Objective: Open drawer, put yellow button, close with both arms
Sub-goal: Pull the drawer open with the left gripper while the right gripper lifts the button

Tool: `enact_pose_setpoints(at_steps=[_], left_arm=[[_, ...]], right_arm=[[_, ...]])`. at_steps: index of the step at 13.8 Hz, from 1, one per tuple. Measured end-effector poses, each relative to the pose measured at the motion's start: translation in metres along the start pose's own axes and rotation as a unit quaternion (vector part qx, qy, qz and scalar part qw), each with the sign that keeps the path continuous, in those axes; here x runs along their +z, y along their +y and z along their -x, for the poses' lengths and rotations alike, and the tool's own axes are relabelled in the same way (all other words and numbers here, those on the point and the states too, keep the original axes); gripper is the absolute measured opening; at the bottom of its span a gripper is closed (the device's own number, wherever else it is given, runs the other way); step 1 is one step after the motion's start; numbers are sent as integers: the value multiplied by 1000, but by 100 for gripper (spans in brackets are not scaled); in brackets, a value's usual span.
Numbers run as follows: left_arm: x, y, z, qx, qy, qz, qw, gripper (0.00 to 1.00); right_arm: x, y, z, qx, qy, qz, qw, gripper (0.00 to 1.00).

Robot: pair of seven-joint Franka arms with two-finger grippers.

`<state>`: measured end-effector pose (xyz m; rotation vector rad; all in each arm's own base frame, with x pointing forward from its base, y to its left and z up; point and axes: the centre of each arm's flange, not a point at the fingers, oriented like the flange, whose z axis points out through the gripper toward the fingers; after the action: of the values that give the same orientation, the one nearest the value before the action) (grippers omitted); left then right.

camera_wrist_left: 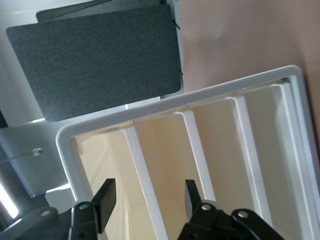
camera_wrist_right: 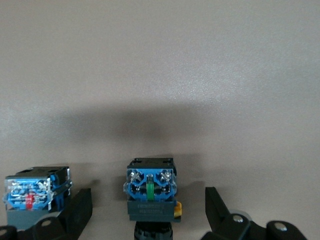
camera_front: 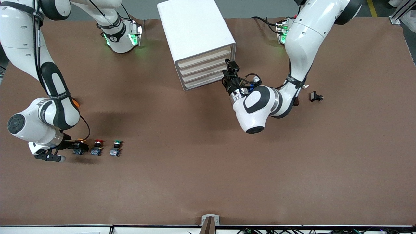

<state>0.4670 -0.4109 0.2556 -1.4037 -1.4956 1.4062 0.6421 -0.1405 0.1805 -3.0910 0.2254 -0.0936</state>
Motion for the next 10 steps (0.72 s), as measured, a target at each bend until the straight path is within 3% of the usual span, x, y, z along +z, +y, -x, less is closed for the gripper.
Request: enact_pose_setpoints(at_steps=[2, 7, 10], left_arm=[[11, 2, 7, -11, 3, -9, 1000, 63], [43, 11, 20, -16, 20, -29, 999, 56], [62, 19, 26, -20, 29, -44, 998, 51]], right_arm=[[0, 0, 0, -1, 0, 0, 1000, 93], [-1, -1, -1, -22, 0, 0, 1000, 41], [-4, -3, -2, -26, -5, -3, 1000, 41]])
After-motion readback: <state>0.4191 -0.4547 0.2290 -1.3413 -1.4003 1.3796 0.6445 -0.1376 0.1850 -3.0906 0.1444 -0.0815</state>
